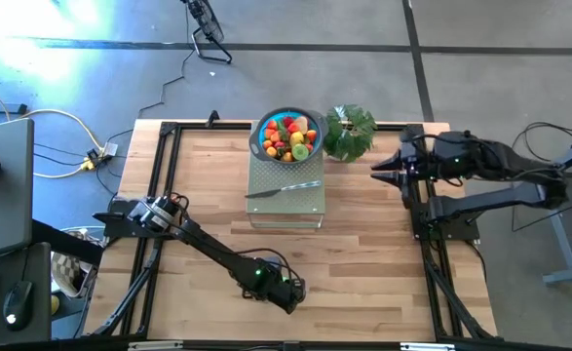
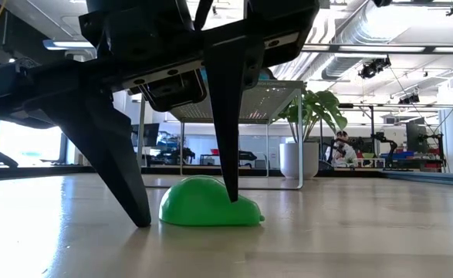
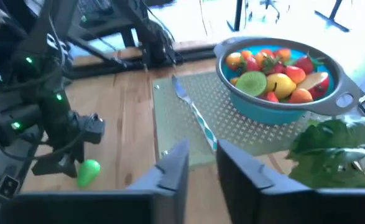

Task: Pick & Place Fruit
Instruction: Put the green pear in the blue bowl on the shelf

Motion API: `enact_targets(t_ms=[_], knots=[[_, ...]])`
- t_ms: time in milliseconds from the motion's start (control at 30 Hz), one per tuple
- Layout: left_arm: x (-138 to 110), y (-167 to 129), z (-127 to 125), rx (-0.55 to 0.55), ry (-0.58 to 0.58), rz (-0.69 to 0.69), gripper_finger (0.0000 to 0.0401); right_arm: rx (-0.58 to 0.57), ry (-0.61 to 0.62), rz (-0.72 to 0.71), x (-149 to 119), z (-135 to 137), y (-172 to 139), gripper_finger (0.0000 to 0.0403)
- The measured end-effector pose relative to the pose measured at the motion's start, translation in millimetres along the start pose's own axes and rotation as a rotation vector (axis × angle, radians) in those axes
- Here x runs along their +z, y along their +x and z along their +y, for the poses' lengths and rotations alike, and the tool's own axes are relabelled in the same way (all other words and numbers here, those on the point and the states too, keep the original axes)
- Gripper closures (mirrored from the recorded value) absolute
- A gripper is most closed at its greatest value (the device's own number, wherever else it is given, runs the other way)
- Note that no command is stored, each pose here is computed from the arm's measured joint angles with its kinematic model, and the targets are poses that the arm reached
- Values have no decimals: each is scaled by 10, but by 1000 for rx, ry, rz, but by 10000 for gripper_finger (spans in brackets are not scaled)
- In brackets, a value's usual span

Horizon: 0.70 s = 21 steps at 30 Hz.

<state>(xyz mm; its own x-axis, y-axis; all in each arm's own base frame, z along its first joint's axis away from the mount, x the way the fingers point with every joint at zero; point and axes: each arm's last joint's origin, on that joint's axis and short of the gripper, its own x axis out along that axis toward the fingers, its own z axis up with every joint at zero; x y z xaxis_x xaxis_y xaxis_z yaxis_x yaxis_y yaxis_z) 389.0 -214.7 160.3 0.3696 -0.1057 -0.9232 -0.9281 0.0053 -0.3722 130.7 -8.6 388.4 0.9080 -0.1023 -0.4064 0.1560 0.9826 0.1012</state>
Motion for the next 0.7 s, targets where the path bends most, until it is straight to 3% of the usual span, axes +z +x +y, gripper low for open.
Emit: enact_targets(t_ms=[200, 367, 533, 700], knots=[[3, 0, 0, -11, 3, -24, 171, 3, 46, -83, -307, -43, 10, 393], [5, 1, 0, -11, 1, -23, 171, -75, 73, -181, -523, -104, -58, 395], [5, 1, 0, -11, 0, -23, 171, -123, 91, -180, -748, -148, -58, 396], [6, 1, -1, -11, 0, -23, 171, -120, 107, -212, -887, -167, -39, 397]])
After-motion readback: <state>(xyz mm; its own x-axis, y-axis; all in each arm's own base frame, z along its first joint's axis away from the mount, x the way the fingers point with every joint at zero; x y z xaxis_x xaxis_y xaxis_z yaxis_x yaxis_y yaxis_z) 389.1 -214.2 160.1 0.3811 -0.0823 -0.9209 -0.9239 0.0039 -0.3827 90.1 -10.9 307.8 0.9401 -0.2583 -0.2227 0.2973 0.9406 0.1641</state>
